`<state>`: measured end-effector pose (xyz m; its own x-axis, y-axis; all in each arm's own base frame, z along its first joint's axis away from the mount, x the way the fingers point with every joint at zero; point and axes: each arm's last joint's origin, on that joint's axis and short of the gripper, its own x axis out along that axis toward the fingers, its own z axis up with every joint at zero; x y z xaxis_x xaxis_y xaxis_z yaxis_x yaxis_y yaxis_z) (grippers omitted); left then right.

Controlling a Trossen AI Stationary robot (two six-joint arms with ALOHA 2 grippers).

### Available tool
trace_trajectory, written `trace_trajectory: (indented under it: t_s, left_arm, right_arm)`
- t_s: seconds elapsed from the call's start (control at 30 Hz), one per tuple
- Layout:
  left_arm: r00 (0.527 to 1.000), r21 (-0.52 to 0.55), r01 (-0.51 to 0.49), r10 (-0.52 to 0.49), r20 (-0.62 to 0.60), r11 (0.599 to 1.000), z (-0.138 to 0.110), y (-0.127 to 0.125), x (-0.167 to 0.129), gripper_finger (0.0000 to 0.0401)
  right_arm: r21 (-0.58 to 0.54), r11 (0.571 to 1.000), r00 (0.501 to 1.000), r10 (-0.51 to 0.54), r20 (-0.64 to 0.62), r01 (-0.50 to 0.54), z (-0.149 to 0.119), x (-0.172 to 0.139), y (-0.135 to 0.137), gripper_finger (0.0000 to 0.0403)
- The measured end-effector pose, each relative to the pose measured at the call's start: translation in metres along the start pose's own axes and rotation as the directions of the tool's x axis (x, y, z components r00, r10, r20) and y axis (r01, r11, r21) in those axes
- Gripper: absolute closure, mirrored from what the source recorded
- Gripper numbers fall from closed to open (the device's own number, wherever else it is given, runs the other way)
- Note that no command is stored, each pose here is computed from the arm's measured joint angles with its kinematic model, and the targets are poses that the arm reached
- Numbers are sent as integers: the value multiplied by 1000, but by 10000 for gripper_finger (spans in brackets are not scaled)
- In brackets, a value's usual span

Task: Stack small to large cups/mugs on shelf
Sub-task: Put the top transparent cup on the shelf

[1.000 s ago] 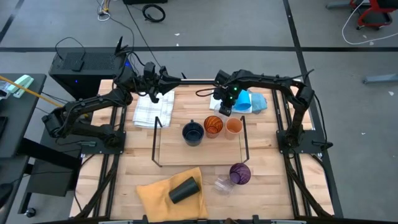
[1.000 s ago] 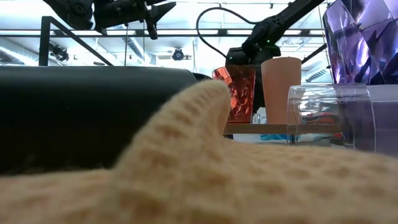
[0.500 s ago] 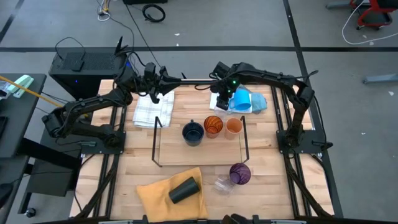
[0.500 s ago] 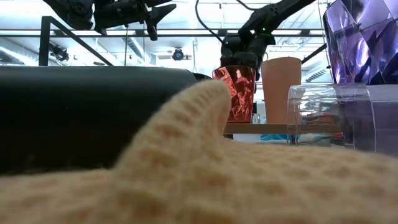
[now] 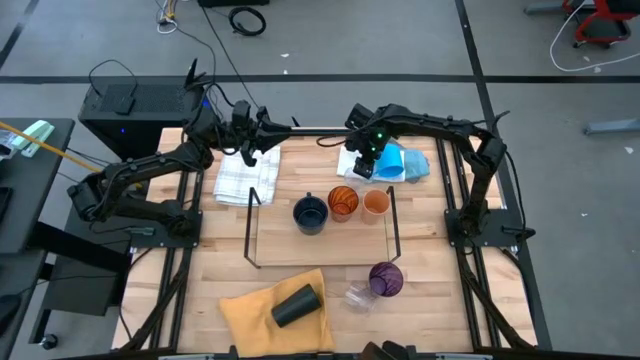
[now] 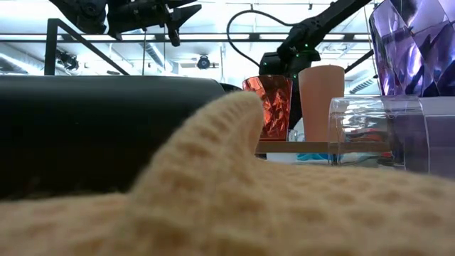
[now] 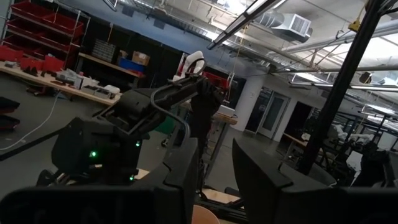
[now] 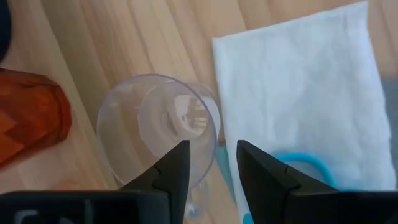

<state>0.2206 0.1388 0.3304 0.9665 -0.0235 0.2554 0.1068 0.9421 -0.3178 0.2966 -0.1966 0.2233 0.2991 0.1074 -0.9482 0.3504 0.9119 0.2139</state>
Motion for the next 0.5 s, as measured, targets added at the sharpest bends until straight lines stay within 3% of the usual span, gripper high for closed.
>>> trace_trajectory:
  t_s: [0.5]
  left_arm:
    - [1000,-10,0,0,0,1000,0,0,0,294]
  right_arm:
    - [28,1000,1000,-3,18,3,-4,12,-3,277]
